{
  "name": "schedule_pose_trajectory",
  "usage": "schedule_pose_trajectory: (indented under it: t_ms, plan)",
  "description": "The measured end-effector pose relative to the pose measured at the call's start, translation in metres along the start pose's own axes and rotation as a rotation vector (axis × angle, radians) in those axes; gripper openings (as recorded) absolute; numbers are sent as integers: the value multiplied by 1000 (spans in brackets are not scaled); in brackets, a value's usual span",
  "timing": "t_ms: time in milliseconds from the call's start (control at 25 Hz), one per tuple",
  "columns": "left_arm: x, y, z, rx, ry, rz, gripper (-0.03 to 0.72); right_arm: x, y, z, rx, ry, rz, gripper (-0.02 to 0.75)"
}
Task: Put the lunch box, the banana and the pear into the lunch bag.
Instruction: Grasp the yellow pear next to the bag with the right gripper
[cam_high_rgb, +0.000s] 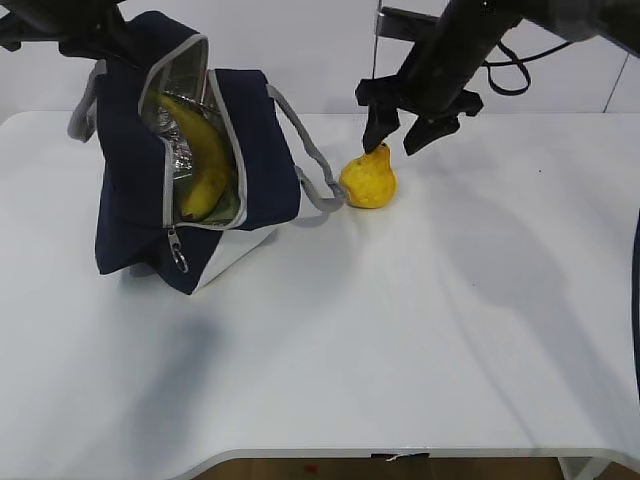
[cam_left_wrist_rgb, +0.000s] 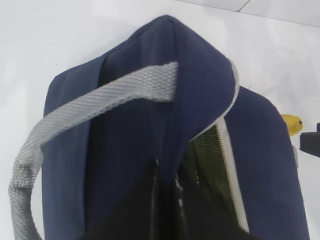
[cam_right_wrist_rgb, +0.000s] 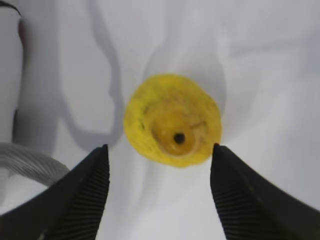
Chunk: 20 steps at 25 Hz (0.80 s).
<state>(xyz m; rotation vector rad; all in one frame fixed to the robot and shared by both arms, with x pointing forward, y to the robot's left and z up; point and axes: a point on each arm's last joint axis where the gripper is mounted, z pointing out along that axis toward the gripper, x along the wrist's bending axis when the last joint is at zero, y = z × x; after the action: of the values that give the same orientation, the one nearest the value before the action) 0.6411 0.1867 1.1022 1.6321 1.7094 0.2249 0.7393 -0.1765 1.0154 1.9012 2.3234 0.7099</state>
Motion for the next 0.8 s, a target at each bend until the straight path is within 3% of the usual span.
schedule_pose_trajectory:
  t_ms: [280,800]
  plan:
    - [0,0,0,0,0,0,-6,0,6,5,-64,24,1,505]
    - [0,0,0,2,0,2,-6,-9,1,39,-32,26,20,509]
